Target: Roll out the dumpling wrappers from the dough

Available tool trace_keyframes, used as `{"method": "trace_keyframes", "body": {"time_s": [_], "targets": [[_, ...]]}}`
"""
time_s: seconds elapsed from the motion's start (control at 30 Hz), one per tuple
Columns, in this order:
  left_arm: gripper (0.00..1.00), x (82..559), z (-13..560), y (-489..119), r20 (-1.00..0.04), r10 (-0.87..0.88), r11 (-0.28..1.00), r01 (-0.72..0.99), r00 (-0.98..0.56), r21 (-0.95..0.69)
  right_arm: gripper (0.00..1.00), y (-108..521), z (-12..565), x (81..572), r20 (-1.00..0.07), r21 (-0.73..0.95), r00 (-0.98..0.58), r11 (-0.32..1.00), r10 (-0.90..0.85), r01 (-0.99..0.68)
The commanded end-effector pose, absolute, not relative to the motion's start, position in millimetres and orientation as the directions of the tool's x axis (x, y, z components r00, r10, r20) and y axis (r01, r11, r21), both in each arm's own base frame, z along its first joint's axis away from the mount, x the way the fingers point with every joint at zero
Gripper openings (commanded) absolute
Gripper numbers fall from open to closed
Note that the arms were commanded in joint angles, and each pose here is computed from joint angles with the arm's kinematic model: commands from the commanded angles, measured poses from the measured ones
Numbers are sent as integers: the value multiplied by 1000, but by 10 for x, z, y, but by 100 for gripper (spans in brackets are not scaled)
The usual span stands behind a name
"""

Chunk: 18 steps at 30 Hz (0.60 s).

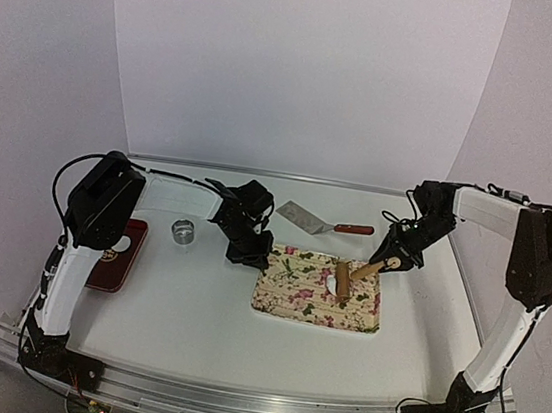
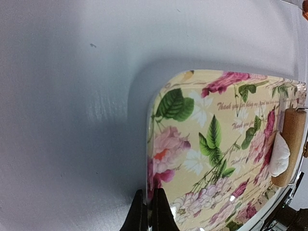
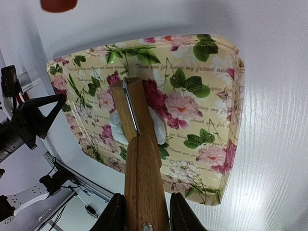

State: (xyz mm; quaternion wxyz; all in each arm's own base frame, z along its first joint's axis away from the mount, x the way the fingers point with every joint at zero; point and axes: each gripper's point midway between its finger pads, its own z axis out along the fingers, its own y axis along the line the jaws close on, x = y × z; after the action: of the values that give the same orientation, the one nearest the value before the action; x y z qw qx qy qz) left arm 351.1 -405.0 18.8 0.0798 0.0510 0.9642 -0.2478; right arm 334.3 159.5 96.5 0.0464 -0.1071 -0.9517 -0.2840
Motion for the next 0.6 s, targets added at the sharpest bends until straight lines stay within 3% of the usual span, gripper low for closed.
{"method": "trace_keyframes", "body": {"time_s": [0.0,0.27,0.57], "targets": [[0,3690,-57,-3589,-170,13,945,67,-985,-321,0,1595,1361,3218,120,483,-967,838,223,253],[0,3701,-9,-3642,-179,18,936,80,-984,-344,0,1614,1880,3238,29,526,-970,822,241,220],[0,3671,-11,-3717,-188,42,928,108,-981,-357,0,1679,1757,3354,0,480,-983,863,182,160]]}}
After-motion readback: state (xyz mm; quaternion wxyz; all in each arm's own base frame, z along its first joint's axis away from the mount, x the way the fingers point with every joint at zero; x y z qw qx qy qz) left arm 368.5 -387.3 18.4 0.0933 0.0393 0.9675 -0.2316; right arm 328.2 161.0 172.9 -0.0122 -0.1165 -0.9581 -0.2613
